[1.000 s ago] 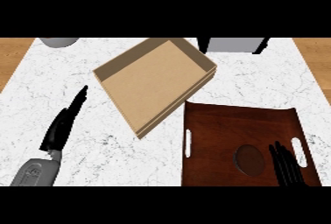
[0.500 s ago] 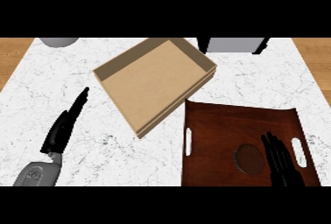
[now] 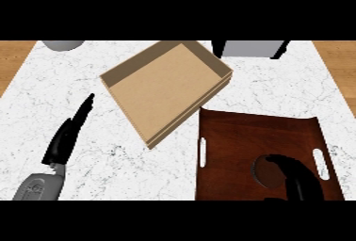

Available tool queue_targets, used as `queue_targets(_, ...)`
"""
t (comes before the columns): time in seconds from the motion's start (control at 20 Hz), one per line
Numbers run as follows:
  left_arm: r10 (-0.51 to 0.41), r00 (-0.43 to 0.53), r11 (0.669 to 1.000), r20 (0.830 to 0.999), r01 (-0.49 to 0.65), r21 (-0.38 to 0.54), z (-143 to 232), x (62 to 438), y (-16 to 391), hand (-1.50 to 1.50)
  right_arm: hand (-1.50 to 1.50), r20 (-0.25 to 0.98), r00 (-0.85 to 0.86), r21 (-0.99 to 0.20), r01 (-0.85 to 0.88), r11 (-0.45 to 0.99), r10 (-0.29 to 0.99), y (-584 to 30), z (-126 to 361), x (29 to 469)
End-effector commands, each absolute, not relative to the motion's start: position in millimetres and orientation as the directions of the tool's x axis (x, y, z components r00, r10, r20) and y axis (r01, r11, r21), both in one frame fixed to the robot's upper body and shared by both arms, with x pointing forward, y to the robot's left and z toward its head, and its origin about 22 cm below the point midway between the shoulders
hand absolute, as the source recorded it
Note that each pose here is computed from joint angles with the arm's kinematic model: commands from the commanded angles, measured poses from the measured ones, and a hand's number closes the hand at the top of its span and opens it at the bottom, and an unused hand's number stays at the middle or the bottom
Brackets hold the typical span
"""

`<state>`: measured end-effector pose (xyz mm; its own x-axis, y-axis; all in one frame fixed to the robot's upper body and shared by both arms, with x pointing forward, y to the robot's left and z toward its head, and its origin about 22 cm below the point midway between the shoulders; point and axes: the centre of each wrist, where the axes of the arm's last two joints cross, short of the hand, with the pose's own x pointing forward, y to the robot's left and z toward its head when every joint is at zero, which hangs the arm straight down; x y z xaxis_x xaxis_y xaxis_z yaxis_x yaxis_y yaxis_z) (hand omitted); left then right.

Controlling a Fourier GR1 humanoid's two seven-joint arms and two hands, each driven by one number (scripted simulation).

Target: Pick the cupcake from the tray and place it in the cardboard box

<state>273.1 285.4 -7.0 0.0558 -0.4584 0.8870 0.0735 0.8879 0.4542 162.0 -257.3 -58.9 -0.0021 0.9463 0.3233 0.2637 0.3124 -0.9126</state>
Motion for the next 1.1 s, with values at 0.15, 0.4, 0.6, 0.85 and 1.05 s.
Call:
queue_targets(0.15,-0.453,0.051,0.89,0.89,0.079,0.449,-7,275,283,0.0,1.5,0.287,0.008,-0.868,0.426,0.256,0.958,-259,-68,169)
queue_targets(0.4,-0.462,0.062,0.885,0.885,0.096,0.456,-9,266,275,0.0,1.5,0.274,0.036,-0.837,0.501,0.22,0.961,-255,-58,156)
queue_targets(0.6,-0.451,0.013,0.887,0.893,0.119,0.446,-6,275,271,0.0,1.5,0.327,0.121,-0.896,0.356,0.266,0.937,-213,-59,193)
queue_targets(0.85,-0.469,-0.041,0.874,0.883,0.127,0.47,6,283,268,0.0,1.5,0.331,0.212,-0.926,0.263,0.272,0.919,-213,-47,194)
queue_targets(1.05,-0.465,-0.058,0.871,0.884,0.152,0.468,10,287,263,0.0,1.5,0.318,0.274,-0.931,0.271,0.245,0.908,-207,-24,211)
